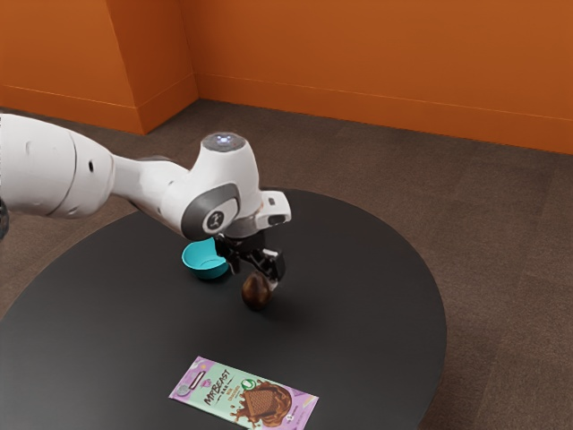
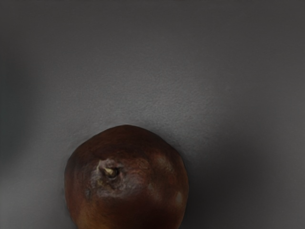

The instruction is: Place the pear in the bowl.

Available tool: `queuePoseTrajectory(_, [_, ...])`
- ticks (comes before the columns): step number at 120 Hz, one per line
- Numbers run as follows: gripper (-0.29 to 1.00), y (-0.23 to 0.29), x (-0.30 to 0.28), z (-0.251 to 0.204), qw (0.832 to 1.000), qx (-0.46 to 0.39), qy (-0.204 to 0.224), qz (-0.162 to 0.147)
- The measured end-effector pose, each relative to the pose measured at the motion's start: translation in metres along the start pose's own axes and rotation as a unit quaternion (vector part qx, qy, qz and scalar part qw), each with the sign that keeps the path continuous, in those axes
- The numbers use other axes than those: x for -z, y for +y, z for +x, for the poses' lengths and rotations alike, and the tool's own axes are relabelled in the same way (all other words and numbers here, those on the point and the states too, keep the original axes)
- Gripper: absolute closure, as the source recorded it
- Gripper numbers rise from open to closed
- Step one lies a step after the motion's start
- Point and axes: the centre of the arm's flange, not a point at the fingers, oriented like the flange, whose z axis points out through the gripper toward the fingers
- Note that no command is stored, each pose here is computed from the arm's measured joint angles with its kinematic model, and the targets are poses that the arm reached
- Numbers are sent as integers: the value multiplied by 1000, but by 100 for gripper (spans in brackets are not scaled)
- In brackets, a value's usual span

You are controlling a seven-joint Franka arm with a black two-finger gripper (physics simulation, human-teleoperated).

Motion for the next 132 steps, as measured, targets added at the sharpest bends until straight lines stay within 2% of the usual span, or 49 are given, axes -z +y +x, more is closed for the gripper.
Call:
queuePoseTrajectory(56, [2, -7, -39, 1, 1000, 8, 11, 2])
queuePoseTrajectory(132, [6, -9, -60, 3, 1000, -17, 22, 0])
